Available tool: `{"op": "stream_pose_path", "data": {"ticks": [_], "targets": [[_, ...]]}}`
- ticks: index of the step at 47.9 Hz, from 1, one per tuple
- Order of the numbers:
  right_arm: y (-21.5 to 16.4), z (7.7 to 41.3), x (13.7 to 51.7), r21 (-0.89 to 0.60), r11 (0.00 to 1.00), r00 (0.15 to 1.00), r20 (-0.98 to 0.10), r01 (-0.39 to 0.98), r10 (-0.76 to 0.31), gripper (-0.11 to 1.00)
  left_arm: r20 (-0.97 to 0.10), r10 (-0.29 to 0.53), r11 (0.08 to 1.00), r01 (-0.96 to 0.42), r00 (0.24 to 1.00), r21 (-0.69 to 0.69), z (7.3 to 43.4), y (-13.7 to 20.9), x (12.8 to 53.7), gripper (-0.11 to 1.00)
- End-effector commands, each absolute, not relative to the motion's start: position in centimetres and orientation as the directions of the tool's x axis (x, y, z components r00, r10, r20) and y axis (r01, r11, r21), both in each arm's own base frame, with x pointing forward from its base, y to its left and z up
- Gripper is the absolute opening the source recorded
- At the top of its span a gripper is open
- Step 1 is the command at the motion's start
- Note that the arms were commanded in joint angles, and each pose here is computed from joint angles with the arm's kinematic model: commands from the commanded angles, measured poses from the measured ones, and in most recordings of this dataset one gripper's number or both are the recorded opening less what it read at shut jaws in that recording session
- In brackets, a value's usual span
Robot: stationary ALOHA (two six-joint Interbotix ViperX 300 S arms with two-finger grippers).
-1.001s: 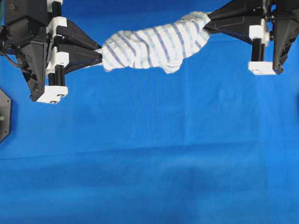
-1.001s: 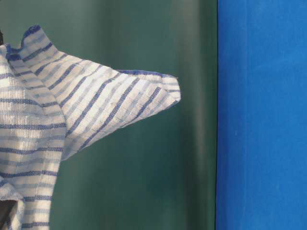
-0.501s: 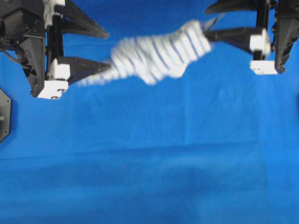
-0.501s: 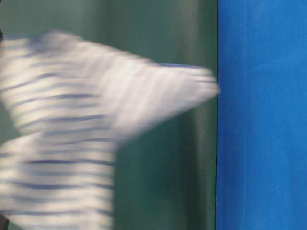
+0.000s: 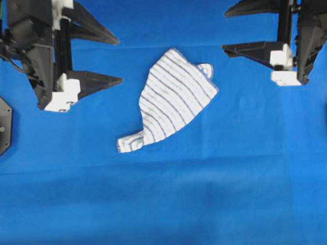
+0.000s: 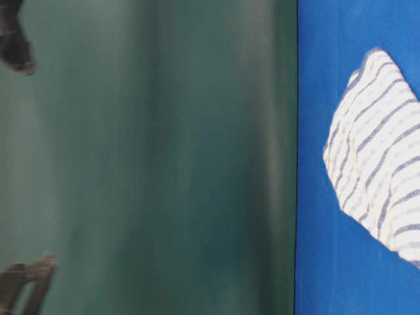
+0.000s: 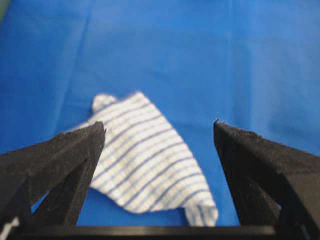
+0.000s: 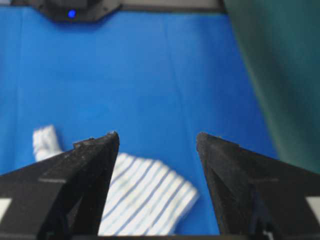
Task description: Lift the towel with both arms.
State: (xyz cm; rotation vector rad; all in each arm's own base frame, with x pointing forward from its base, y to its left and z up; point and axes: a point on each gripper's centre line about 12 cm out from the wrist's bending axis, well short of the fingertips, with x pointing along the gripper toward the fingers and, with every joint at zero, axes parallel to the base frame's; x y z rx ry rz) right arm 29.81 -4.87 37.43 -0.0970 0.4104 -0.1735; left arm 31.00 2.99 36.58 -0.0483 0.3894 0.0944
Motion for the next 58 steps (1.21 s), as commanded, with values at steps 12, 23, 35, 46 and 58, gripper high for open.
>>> {"op": "stream_pose_path", "data": {"ticks": [12,23,35,46,58], "targets": [[-4.2,31.6,30.2,-0.034,0.990,0.917,-0.374,0.137,-0.140,0.65,-0.366,0.034,0.998,-0.049,0.930,-0.032,29.1,1.2,32.1,0.93],[-4.1,26.1,31.2,0.020,0.990,0.898,-0.423,0.142,-0.120,0.65,-0.426,-0.012,1.000,0.000,0.905,-0.030,23.6,-0.5,32.8,0.93],[-4.2,19.7,33.2,0.028,0.990,0.847,-0.522,0.137,-0.102,0.65,-0.510,-0.040,0.999,0.031,0.859,-0.026,17.7,-1.7,34.0,0.93],[-4.5,14.6,34.6,0.033,0.990,0.797,-0.596,0.139,-0.092,0.65,-0.552,-0.051,0.999,0.044,0.832,-0.025,14.4,-2.3,34.7,0.93],[-5.0,10.7,35.1,0.045,0.986,0.756,-0.648,0.159,-0.092,0.65,-0.593,-0.049,0.999,0.041,0.803,-0.028,10.9,-2.5,34.9,0.93]]}}
